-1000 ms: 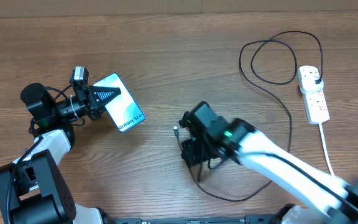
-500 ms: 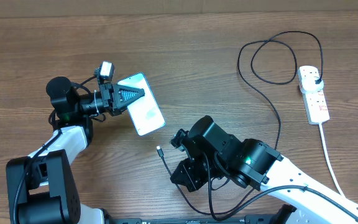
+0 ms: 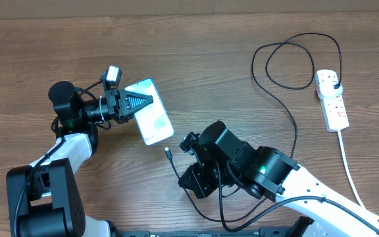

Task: Plug charger to phone and switch on socket

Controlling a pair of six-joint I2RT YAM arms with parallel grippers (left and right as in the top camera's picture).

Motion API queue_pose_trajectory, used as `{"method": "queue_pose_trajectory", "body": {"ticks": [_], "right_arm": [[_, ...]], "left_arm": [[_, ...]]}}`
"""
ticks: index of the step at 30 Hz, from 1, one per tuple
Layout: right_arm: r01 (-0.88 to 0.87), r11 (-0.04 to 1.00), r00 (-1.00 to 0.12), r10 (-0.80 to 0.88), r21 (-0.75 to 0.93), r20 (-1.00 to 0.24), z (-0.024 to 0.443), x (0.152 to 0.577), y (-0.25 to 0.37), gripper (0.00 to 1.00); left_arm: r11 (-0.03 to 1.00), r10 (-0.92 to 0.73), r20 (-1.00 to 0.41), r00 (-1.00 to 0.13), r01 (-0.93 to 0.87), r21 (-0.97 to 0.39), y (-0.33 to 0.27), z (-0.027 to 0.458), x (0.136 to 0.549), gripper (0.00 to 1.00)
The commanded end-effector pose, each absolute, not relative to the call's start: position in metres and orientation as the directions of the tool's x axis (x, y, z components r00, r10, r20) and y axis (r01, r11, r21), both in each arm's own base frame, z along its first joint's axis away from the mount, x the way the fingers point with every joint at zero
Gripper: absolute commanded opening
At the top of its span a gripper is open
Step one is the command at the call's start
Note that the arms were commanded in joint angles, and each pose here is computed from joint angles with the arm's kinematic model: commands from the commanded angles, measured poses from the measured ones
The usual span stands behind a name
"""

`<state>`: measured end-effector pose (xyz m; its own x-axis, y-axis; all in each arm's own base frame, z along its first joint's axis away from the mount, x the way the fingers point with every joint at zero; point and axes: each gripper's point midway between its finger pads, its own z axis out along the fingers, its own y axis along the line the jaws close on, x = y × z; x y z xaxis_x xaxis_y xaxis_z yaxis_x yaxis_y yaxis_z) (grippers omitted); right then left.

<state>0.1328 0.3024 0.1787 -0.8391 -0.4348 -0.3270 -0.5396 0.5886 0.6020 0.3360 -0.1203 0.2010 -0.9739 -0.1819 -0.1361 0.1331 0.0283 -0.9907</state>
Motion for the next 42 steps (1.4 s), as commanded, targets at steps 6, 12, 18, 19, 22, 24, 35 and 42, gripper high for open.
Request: {"method": "queue_pose_trajectory", "body": {"ticks": [6,12,18,19,22,24,35,42], "right_arm": [[-0.534,0.587,-0.844,-0.413,0.608,-0.343,0.186,0.135,0.305,0.04],[-0.528,0.591,-0.848,-0.409,0.61,-0.338,0.186,0.135,0.305,0.04],[-0.524,0.588,-0.85,-0.41,0.616,-0.332,0.186,0.134,0.305,0.04],[-0.524,0.588,-0.85,-0.41,0.616,-0.332,0.186,0.134,0.305,0.04],[-0.524,0.588,-0.85,-0.409,0.616,-0.332,0.186,0.134,0.305,0.04],[-0.524,0.589,-0.85,-0.409,0.615,-0.332,0.186,0.134,0.305,0.04],[-0.505,0.678,-0.863,-0.394,0.534,-0.315,0.171,0.142,0.288,0.04],[-0.549,0.677,-0.836,-0.432,0.491,-0.339,0.168,0.135,0.291,0.04]], "left_arm": [[0.014,-0.115,-0.125,-0.986,0.124,-0.992,-0.132,0.206,0.328,0.04],[0.012,-0.106,-0.116,-0.988,0.115,-0.993,-0.135,0.206,0.327,0.04],[0.007,-0.109,-0.07,-0.992,0.07,-0.998,-0.135,0.206,0.328,0.04],[0.006,-0.109,-0.06,-0.992,0.059,-0.998,-0.135,0.206,0.328,0.04],[0.005,-0.109,-0.054,-0.993,0.053,-0.999,-0.135,0.206,0.328,0.04],[0.005,-0.106,-0.054,-0.993,0.053,-0.999,-0.135,0.206,0.327,0.04],[0.011,-0.121,-0.077,-0.99,0.077,-0.997,-0.137,0.206,0.33,0.05],[0.014,-0.133,-0.078,-0.988,0.077,-0.997,-0.14,0.205,0.332,0.04]]}}
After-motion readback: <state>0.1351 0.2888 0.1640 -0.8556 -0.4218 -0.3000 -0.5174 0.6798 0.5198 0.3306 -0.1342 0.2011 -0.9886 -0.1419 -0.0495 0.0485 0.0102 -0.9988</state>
